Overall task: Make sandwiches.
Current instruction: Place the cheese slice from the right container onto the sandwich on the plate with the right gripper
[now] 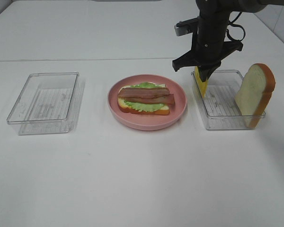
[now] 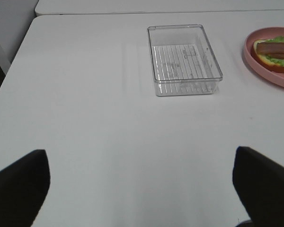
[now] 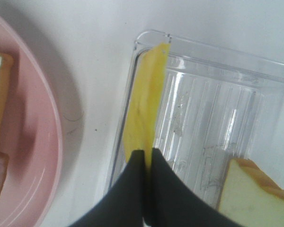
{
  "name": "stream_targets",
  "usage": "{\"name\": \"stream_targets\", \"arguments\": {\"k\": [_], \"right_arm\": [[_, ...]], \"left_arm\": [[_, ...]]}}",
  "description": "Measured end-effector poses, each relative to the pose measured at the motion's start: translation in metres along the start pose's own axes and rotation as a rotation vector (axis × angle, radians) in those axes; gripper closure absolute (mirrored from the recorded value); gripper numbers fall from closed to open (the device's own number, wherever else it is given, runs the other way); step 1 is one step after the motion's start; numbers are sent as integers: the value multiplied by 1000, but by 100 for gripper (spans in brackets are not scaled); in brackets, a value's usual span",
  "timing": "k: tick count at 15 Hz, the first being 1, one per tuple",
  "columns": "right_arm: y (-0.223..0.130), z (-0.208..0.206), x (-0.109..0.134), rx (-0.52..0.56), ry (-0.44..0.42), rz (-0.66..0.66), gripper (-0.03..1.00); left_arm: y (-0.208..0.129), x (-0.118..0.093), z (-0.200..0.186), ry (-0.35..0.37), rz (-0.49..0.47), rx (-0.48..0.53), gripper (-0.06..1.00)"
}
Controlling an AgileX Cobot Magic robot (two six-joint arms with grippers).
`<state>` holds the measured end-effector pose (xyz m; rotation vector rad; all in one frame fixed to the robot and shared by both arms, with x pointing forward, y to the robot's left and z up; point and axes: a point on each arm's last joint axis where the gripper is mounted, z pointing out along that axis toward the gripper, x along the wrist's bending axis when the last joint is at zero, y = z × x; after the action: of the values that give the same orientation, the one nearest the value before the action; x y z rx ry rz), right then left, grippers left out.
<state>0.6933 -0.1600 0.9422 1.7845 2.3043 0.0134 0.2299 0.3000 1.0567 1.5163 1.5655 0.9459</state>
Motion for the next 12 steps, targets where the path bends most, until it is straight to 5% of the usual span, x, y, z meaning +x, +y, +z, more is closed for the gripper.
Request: {"name": "stream_targets", "arguments": {"k": [4,8,12], "right_arm": [[13,-40,-5,-21,21,-14,95],[33,-91,-8,-193,89,19,95],[30,-101,27,-204,150,-58,95]], "left_arm": [[0,0,0,0,0,0,-3],[0,0,0,0,0,0,-3],[0,0,0,0,0,0,-3]]}}
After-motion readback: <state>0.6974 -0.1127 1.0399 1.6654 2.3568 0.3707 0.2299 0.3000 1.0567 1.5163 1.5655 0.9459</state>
